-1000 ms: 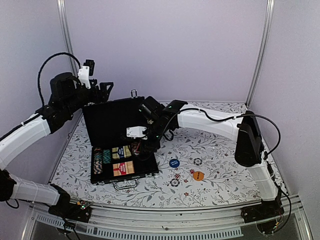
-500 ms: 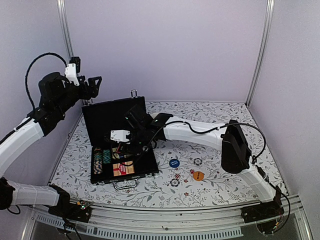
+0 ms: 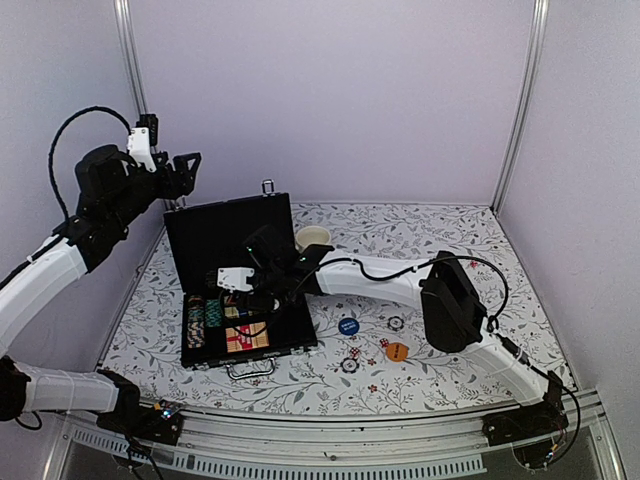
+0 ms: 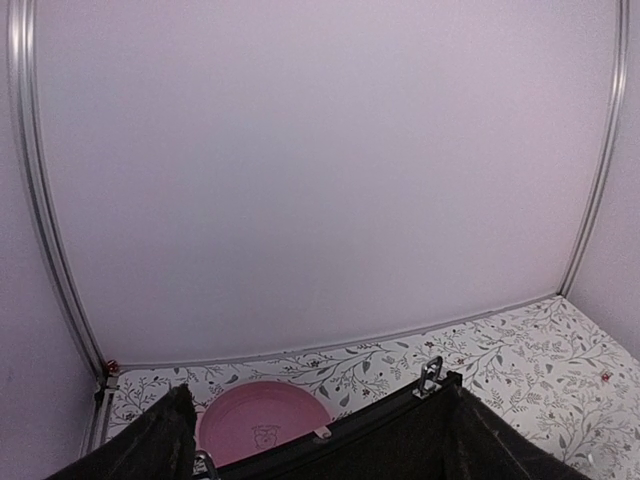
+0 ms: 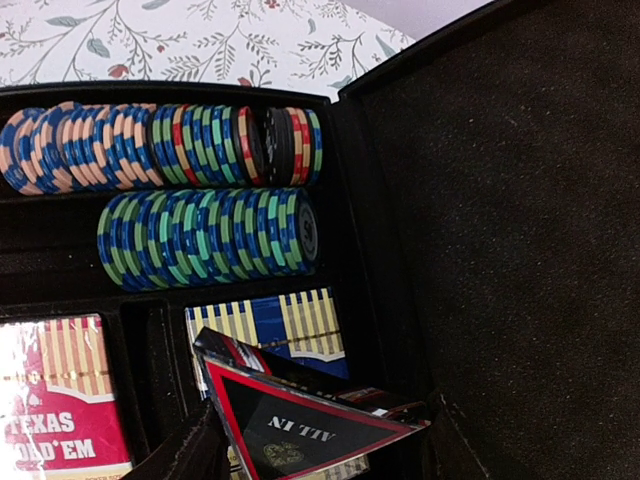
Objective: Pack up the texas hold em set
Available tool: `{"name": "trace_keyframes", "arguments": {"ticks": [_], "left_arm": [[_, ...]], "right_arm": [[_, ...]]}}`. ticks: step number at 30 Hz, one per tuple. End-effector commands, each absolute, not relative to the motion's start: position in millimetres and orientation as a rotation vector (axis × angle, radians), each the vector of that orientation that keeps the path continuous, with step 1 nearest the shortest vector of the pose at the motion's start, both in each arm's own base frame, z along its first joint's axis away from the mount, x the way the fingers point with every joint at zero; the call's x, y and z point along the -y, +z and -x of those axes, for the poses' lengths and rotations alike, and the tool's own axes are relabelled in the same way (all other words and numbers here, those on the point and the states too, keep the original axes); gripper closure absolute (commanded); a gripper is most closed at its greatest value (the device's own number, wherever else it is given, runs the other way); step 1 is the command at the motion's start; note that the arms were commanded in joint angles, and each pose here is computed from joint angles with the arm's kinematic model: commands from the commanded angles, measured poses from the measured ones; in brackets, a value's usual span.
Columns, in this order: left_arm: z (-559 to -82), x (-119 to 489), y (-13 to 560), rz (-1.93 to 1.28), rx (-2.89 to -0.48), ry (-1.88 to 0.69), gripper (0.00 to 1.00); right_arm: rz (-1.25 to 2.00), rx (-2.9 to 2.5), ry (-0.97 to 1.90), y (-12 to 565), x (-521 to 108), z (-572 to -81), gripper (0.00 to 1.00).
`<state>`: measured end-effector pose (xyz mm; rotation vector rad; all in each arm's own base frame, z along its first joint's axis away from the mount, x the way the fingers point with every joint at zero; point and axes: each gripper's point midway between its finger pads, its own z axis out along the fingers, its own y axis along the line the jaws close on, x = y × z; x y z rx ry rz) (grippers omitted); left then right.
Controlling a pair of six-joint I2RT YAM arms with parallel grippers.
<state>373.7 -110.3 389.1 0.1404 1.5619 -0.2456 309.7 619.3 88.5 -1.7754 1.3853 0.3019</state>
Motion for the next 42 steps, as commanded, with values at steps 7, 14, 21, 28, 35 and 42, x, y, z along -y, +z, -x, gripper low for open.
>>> {"name": "trace_keyframes", "arguments": {"ticks": [7,14,21,28,35,42], "left_arm": [[-372,105,396,-0.129,-1.535,-0.276,0.15],[-373,106,395,-0.135,-1.539,-0.283,0.15],[-374,108,392,-0.144,-1.546,-0.291,0.15],[-378,112,385,-0.153,-1.572,-0.312,0.15],[-381,124,377,-0.181,-1.600,-0.368,0.18],[-380,128,376,-0.193,-1.603,-0.369,0.19]], "right_arm": [[1.760,-1.347,0.225,77,-629,-315,0.36],[1.745,-1.352,0.201,76,-628,-319,0.28],[1.792,-1.315,0.341,115,-624,-287,0.26],[1.800,-1.347,0.443,182,-578,-254,0.25],[1.780,-1.608,0.531,184,-495,-261,0.29],[1.578,-2.025,0.449,130,-352,-315,0.37]]}}
